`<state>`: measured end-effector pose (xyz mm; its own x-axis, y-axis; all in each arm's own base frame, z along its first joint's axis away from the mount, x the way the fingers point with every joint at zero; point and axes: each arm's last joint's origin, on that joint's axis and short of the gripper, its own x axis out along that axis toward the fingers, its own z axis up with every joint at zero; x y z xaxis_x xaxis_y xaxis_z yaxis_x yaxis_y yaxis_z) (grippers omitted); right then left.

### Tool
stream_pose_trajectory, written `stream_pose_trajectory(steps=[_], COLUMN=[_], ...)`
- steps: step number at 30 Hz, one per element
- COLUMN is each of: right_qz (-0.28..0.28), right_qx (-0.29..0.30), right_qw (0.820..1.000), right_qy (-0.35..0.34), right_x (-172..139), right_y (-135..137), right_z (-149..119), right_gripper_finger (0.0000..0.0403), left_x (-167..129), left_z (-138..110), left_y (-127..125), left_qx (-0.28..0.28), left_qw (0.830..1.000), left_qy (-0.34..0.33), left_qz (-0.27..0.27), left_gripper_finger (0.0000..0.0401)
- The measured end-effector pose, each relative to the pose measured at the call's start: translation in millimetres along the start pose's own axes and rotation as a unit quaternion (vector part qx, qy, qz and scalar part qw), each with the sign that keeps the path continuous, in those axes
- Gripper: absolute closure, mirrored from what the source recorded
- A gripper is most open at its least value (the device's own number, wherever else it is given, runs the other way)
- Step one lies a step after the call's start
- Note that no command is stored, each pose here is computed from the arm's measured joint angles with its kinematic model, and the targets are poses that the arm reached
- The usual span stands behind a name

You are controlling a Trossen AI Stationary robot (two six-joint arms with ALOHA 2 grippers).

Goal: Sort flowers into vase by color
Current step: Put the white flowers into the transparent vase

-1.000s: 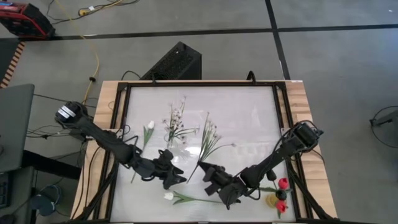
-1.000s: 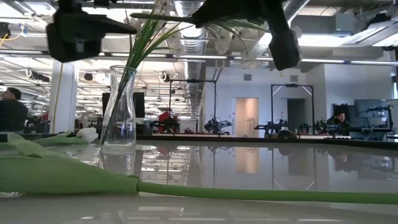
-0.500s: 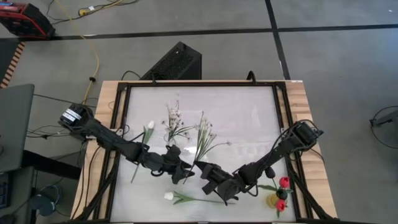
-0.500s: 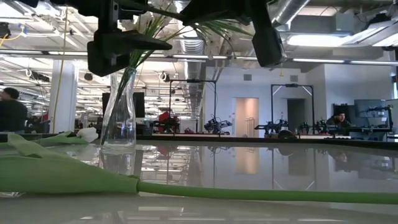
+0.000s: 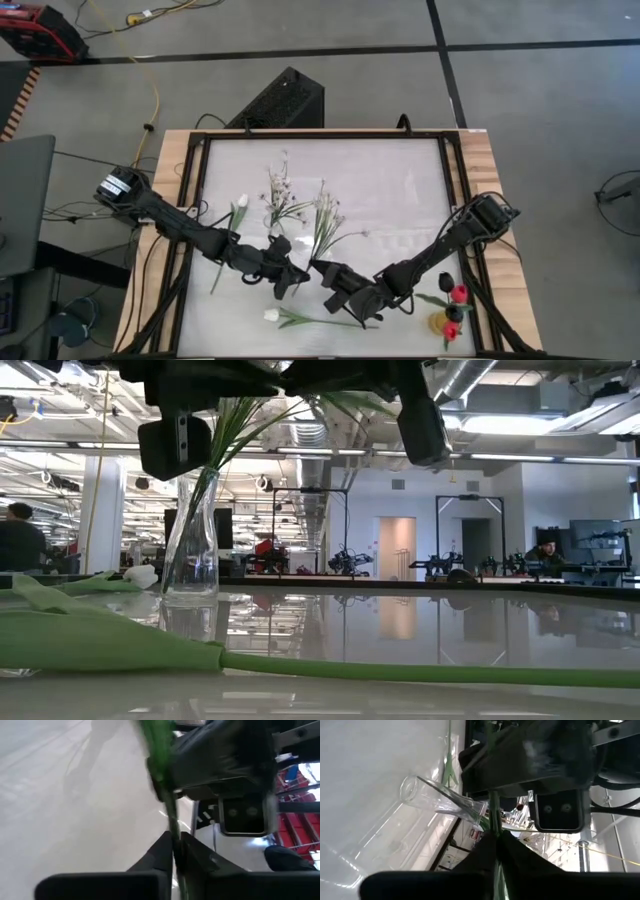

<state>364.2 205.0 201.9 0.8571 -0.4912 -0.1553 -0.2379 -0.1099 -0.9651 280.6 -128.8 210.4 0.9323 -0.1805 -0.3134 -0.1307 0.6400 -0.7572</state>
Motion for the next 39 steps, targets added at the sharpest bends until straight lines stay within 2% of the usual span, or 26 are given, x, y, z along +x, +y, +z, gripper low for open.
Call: stream_pose_trajectory(steps=[9, 15, 18, 25, 27, 31, 32, 34, 37, 39], right_qz=[-0.003, 0.001, 0.015, 0.078, 0.105, 0.163, 0.181, 0.216, 0.268, 0.300], right_qx=[0.000, 0.078, 0.098, 0.150, 0.185, 0.274, 0.294, 0.335, 0.380, 0.397], right_qw=[1.000, 0.997, 0.995, 0.985, 0.977, 0.948, 0.939, 0.917, 0.885, 0.867], right_qy=[-0.017, -0.031, -0.032, -0.034, -0.029, -0.014, -0.011, -0.013, -0.016, -0.017], right_x=[-13.0, -23.9, -27.5, -29.3, -25.8, -16.0, -13.0, -7.1, 2.4, 8.0], right_y=[0.4, 1.8, 6.8, 15.7, 13.4, 8.0, 7.5, 6.5, 7.7, 10.5], right_z=[7.8, 13.2, 14.4, 4.6, -5.5, -27.7, -33.1, -41.4, -50.8, -55.2], right_gripper_finger=[0.0255, 0.0179, 0.0157, 0.0159, 0.0161, 0.0164, 0.0164, 0.0165, 0.0165, 0.0165], left_x=[-0.1, -1.1, -5.0, -42.6, -57.9, -91.6, -100.0, -114.0, -129.4, -132.3], left_z=[0.4, 2.0, 3.3, 16.5, 19.5, 20.8, 20.9, 21.4, 21.4, 21.4], left_y=[-0.8, -0.9, -6.3, -47.9, -62.6, -88.5, -92.2, -96.9, -97.2, -89.8], left_qx=[0.001, 0.002, 0.013, 0.123, 0.183, 0.293, 0.319, 0.361, 0.404, 0.414], left_qw=[1.000, 1.000, 1.000, 0.987, 0.973, 0.933, 0.923, 0.908, 0.884, 0.869], left_qy=[-0.002, -0.018, -0.020, -0.062, -0.072, -0.100, -0.116, -0.168, -0.233, -0.264], left_qz=[-0.004, 0.005, -0.011, -0.086, -0.117, -0.183, -0.181, -0.133, -0.018, 0.064], left_gripper_finger=[0.0398, 0.0399, 0.0400, 0.0400, 0.0401, 0.0401, 0.0401, 0.0401, 0.0401, 0.0401])
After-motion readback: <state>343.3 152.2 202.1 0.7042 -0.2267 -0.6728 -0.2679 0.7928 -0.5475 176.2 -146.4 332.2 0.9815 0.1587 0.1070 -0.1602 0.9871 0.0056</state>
